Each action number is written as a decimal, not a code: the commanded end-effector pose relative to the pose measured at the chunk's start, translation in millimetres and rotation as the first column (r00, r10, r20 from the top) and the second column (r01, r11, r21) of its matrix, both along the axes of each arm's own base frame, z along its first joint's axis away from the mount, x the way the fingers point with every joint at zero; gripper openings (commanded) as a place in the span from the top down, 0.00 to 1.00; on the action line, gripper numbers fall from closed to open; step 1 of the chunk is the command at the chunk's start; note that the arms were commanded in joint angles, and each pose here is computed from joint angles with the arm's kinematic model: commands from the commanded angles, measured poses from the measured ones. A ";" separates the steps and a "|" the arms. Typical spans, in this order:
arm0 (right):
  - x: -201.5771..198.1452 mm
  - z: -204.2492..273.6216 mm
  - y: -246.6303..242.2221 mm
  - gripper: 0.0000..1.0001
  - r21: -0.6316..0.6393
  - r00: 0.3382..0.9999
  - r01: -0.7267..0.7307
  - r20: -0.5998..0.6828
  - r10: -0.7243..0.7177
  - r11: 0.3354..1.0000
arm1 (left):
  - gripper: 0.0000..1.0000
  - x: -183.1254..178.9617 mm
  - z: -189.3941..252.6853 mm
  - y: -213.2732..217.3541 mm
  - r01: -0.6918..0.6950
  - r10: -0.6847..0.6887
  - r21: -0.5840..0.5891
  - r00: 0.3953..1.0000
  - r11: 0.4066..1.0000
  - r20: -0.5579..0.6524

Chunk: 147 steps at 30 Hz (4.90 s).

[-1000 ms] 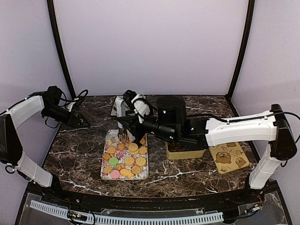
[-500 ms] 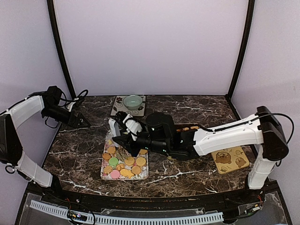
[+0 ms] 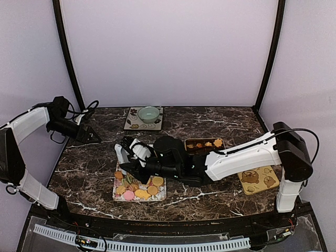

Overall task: Pack the cookies
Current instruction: Pick up the fake cookies from the plate, then place the fake cookies in the empty pocket of the box, then pick up the fake cookies from the plate.

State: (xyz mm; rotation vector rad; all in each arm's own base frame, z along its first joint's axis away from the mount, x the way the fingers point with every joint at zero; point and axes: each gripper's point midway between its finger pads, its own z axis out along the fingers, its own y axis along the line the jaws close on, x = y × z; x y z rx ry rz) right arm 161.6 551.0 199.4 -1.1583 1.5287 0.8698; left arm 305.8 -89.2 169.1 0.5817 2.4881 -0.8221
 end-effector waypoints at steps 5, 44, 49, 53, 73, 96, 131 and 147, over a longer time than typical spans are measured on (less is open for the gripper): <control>-3.2 32.6 6.9 0.67 0.136 0.999 -0.015 0.037 0.010 0.991 | 0.02 -5.5 1.9 1.6 0.001 -0.001 0.000 1.000 1.000 -0.008; -8.6 -22.2 -36.4 0.66 -0.004 0.995 0.083 0.057 -0.082 0.997 | 0.02 -3.5 5.4 0.7 0.002 -0.003 -0.007 1.000 1.000 -0.005; -8.3 -12.8 -34.5 0.69 0.006 0.994 0.085 0.063 -0.085 0.996 | 0.02 -3.1 6.8 0.6 0.002 -0.002 -0.009 1.000 1.000 -0.004; -4.9 10.1 -30.8 0.72 0.038 0.991 0.094 0.090 -0.097 0.995 | 0.02 -3.1 7.0 0.2 0.003 -0.003 -0.009 1.000 1.000 -0.003; 44.6 89.4 -70.4 0.77 0.152 0.941 0.243 0.203 -0.271 0.958 | 0.02 -4.2 5.8 0.1 0.005 -0.005 -0.010 1.000 1.000 -0.005; 148.5 69.2 -234.9 0.76 0.107 0.756 0.609 0.222 -0.616 0.786 | 0.02 -3.8 5.1 0.3 0.004 -0.005 -0.009 1.000 1.000 -0.007; 142.2 73.9 -242.4 0.59 0.131 0.770 0.601 0.171 -0.615 0.788 | 0.02 -2.8 5.3 0.4 0.001 -0.001 -0.011 1.000 1.000 -0.013; 34.8 99.1 -100.3 0.60 0.168 0.967 0.211 0.105 -0.231 0.963 | 0.02 -3.5 5.2 0.6 -0.001 0.001 -0.010 1.000 1.000 -0.013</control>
